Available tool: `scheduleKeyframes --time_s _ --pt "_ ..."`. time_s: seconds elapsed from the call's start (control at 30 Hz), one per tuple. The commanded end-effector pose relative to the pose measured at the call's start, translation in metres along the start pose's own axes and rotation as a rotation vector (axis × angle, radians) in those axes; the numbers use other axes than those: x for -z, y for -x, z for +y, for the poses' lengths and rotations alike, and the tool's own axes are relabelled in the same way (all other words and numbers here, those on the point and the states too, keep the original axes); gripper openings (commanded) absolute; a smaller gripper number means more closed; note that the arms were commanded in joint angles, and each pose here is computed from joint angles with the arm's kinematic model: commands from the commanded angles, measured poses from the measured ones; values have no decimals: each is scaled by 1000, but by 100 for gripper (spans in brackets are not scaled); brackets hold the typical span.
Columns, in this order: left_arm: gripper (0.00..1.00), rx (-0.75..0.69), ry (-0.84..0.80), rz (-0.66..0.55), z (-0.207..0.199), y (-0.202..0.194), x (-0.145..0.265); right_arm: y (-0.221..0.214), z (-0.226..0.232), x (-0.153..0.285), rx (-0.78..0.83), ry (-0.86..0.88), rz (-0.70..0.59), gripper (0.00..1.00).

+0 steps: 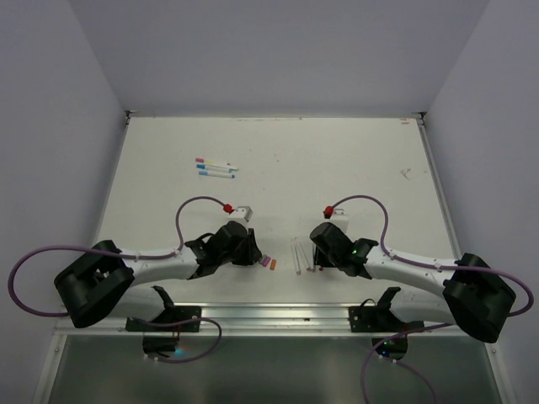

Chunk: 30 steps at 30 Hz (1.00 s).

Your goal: Open the pen caps

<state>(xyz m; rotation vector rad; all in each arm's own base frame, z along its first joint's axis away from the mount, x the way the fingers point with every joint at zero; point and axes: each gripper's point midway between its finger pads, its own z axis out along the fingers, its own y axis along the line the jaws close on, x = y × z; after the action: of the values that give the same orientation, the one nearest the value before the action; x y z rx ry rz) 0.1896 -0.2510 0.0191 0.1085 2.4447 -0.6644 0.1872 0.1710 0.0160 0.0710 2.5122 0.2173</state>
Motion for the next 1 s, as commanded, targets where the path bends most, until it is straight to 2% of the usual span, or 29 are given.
scheduleKeyframes --time_s 0.0,0.3,0.4,0.53,0.67,0.7,0.83,0.97 --pt "33 2 21 -20 4 1 2 -6 -7 -2 6 -14 15 33" --pt "37 4 14 -61 -2 15 8 3 5 5 7 48 -11 34" --pt "39 1 33 -119 -6 35 17 9 9 11 1 80 -34 34" --pt "50 -8 103 -190 -8 66 32 18 10 22 -5 98 -63 34" --pt "55 18 137 -274 -17 108 43 30 8 36 -14 98 -96 39" --pt "55 42 162 -288 -13 115 43 32 7 39 -15 94 -104 40" --pt "55 177 308 -268 29 140 35 40 8 50 -13 105 -115 53" --pt "54 354 414 -303 76 186 28 42 13 56 -8 126 -113 55"
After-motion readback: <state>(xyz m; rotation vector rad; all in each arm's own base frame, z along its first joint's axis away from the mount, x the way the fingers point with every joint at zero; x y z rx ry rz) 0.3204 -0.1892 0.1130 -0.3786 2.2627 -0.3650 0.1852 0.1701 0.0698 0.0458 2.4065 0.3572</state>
